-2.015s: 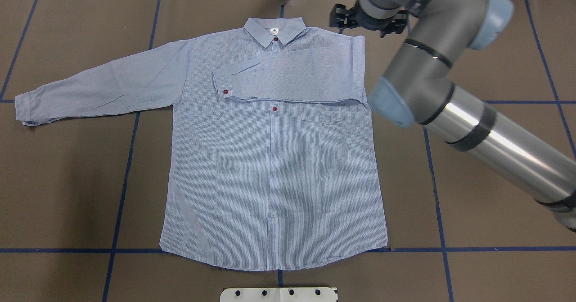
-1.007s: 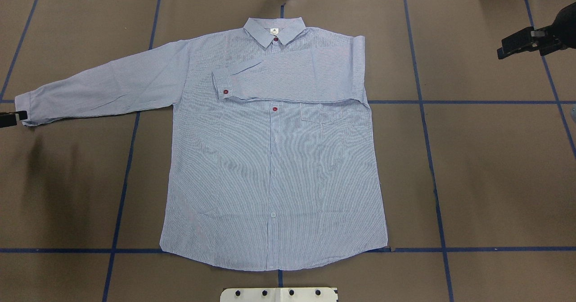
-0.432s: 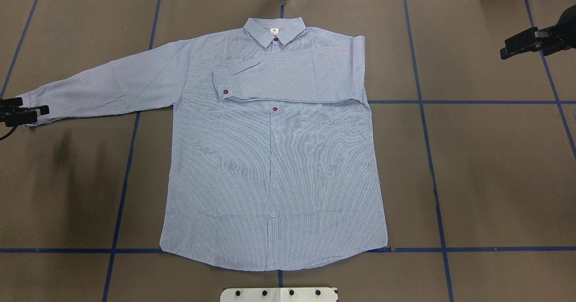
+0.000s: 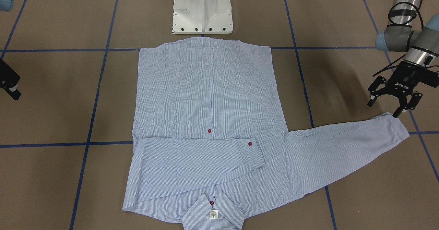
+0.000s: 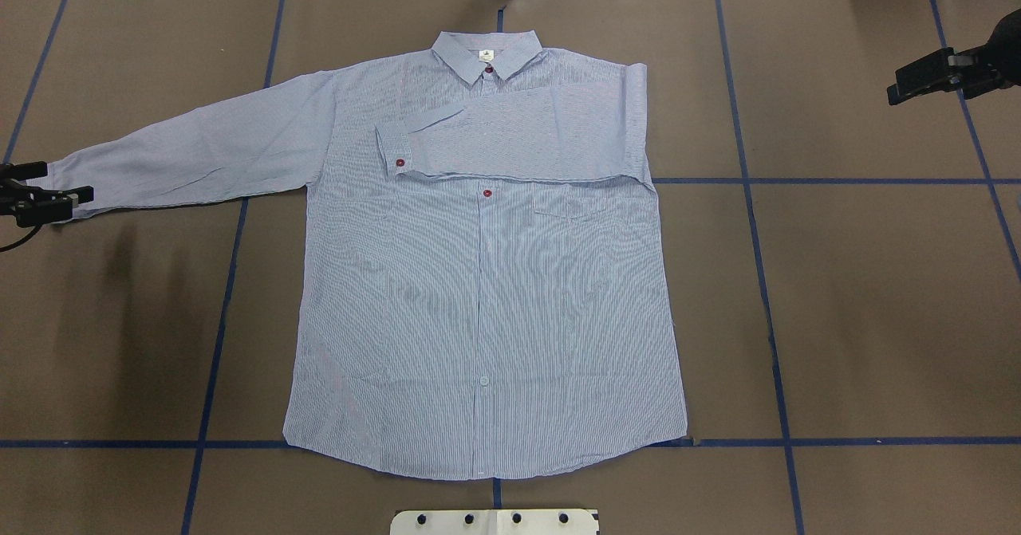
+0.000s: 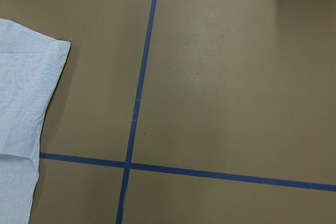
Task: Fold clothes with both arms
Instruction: 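Move the left gripper down to the cuff of the other sleeve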
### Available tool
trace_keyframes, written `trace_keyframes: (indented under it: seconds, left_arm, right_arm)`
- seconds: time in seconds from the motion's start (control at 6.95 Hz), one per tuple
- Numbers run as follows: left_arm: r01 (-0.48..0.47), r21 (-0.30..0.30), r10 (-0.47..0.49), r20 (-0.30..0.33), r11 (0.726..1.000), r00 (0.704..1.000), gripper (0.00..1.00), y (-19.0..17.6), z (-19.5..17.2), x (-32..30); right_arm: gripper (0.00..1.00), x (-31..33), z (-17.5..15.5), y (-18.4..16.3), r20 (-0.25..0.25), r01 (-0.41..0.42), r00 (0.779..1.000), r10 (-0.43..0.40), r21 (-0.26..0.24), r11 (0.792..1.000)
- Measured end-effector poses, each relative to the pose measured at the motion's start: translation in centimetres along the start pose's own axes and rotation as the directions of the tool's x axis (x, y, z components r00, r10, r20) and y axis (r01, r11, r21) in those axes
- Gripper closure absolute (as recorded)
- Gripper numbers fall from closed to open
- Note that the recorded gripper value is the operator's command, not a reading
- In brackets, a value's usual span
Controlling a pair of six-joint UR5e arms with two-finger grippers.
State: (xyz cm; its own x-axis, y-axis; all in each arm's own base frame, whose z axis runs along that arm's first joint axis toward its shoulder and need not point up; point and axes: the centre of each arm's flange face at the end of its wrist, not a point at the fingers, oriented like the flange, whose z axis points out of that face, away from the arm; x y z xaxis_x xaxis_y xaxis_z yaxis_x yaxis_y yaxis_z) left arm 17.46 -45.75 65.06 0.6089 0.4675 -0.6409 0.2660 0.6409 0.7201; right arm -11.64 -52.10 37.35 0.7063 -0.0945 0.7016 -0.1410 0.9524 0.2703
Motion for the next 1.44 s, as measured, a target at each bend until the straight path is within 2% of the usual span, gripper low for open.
trace_keyframes:
  seconds: [0.29, 0.43, 0.86, 1.01, 1.15, 1.44]
  left_arm:
    - [0.004, -0.049, -0.002, 0.042, 0.999, 0.999, 0.01, 4.1, -0.3, -3.2]
    - [0.039, -0.058, -0.036, 0.053, 0.998, 0.998, 0.08, 5.5, -0.4, -4.2]
    - [0.239, -0.051, -0.235, 0.067, 0.97, 0.97, 0.35, 6.1, 0.0, -4.8]
    - [0.289, -0.048, -0.285, 0.072, 0.956, 0.956, 0.36, 6.3, 0.1, -4.9]
    - [0.331, -0.046, -0.327, 0.077, 0.943, 0.942, 0.42, 6.4, 0.3, -5.0]
    - [0.364, -0.045, -0.359, 0.082, 0.93, 0.93, 0.51, 6.3, 0.9, -5.2]
  right_arm:
    - [0.0, 0.2, 0.1, 0.1, -0.002, -0.004, 1.0, 0.004, -0.003, 1.0]
    - [0.0, 0.4, 0.2, 0.3, -0.005, -0.007, 1.0, 0.007, -0.007, 1.0]
    - [0.0, 0.6, 0.3, 0.5, -0.004, -0.006, 1.0, 0.006, -0.006, 1.0]
    - [0.0, 0.6, 0.3, 0.5, -0.003, -0.005, 1.0, 0.005, -0.004, 1.0]
    - [0.0, 0.6, 0.3, 0.6, -0.003, -0.004, 1.0, 0.004, -0.004, 1.0]
    - [0.0, 0.6, 0.3, 0.6, -0.002, -0.003, 1.0, 0.003, -0.002, 1.0]
